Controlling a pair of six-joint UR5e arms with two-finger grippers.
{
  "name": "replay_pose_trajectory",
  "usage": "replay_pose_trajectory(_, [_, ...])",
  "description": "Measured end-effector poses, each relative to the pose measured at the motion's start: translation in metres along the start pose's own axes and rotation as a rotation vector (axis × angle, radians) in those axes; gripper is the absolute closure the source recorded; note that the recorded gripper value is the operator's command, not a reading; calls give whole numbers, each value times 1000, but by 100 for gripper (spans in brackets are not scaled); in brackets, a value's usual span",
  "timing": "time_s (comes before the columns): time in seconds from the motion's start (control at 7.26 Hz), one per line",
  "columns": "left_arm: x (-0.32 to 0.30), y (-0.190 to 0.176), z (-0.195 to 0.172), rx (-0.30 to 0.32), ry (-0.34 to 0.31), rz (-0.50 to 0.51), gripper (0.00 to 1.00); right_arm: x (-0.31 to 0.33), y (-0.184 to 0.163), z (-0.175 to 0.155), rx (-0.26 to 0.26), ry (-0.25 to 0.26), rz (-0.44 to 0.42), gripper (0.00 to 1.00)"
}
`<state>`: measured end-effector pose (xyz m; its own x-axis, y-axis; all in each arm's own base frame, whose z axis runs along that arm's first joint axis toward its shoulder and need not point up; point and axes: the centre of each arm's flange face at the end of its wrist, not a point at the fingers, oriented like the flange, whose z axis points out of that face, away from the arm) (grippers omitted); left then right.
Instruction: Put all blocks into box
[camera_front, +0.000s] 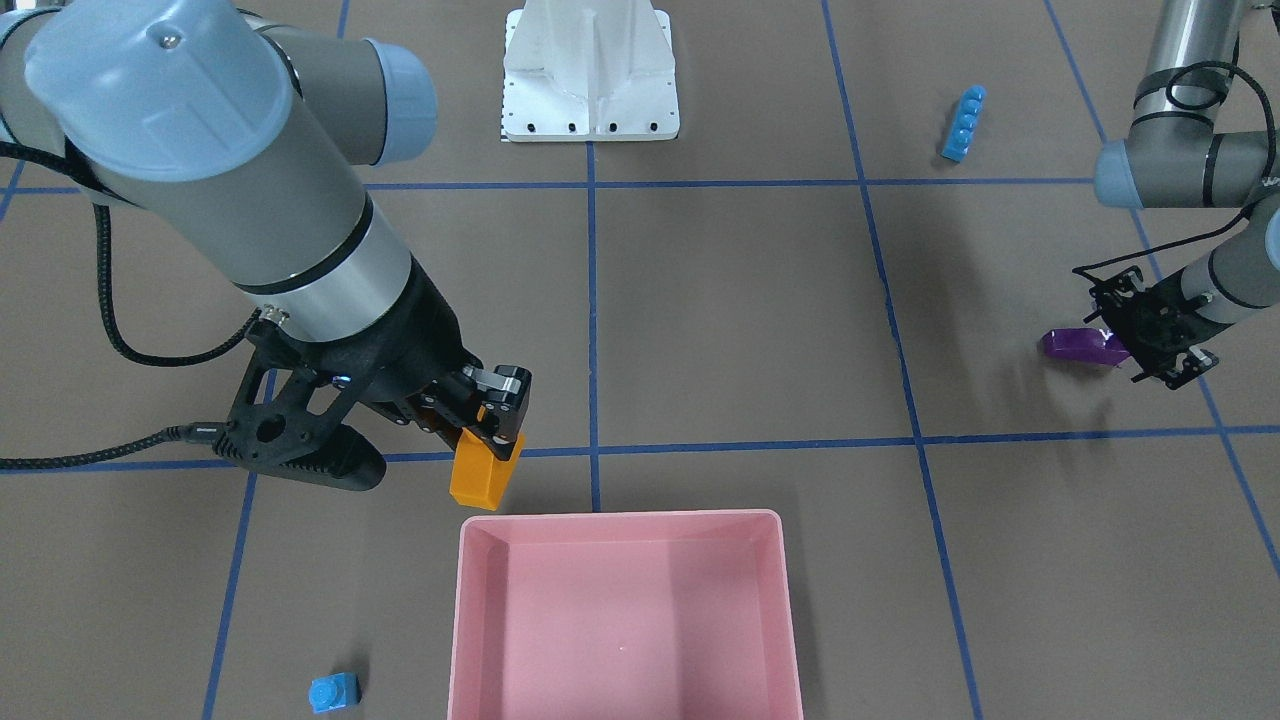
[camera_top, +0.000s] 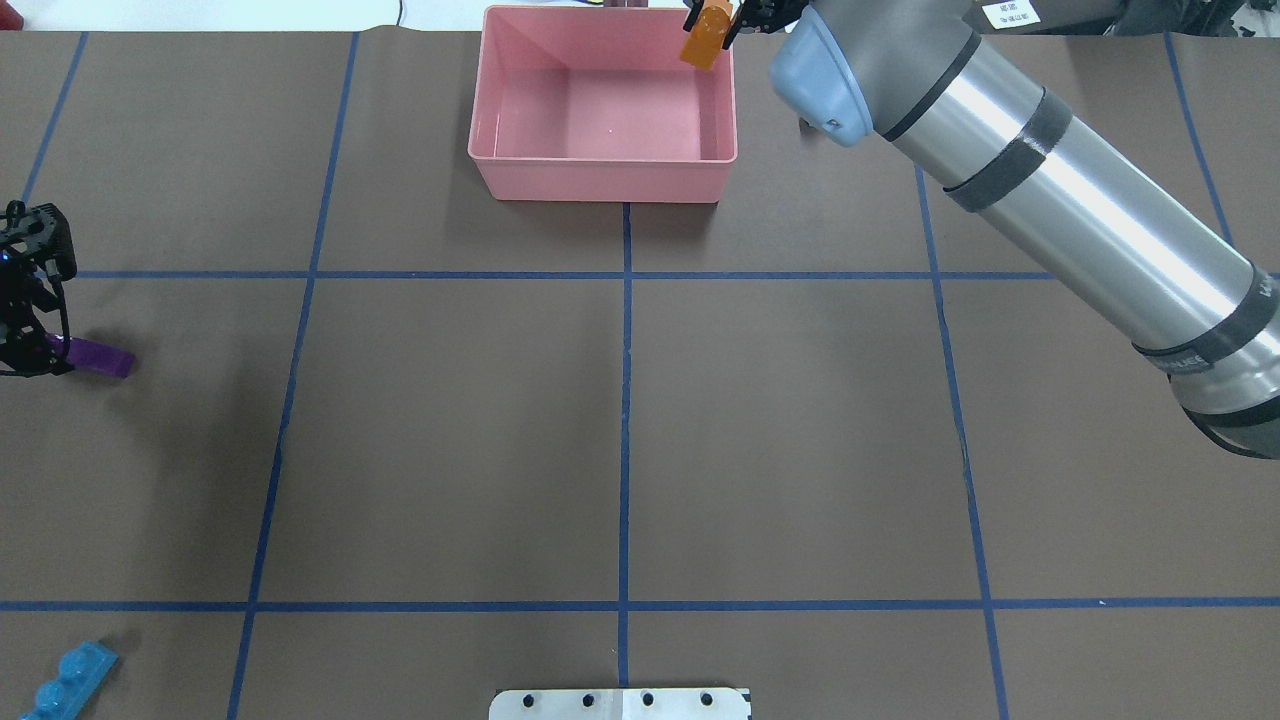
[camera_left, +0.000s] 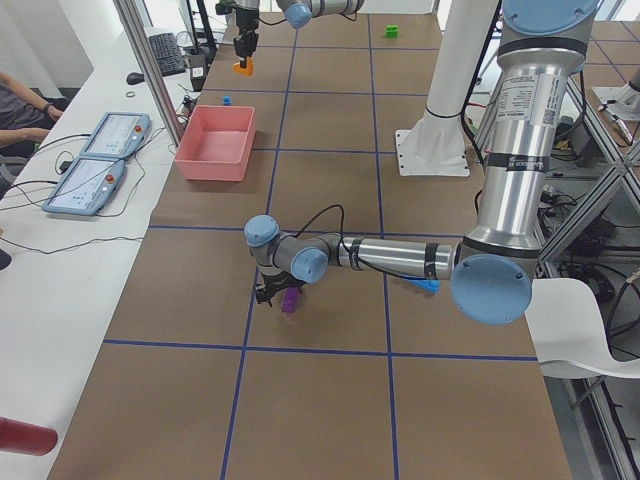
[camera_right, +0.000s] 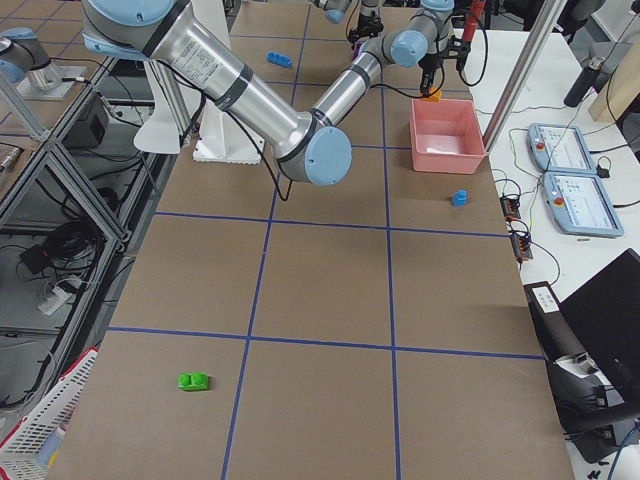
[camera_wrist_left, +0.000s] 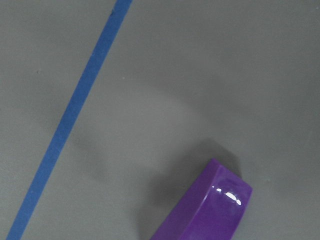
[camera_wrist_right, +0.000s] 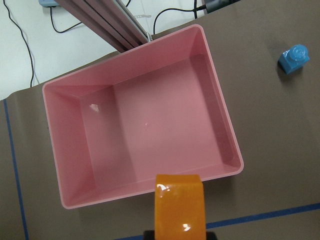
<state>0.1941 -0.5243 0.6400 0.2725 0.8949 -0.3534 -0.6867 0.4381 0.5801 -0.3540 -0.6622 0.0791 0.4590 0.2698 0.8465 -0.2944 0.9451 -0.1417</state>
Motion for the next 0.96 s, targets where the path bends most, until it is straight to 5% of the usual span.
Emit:
replay_pose_trajectory(0.28, [0,3,4,-3,3,-4,4,-3,3,1,-2,-2,3,100])
replay_pose_trajectory(0.83, [0,5,10,-11,11,-12,65,-7,5,0,-2,-5,7,100])
replay_pose_trajectory(0.96, [0,4,9,-10,10,-11,88,-7,5,0,-2,-5,6,100])
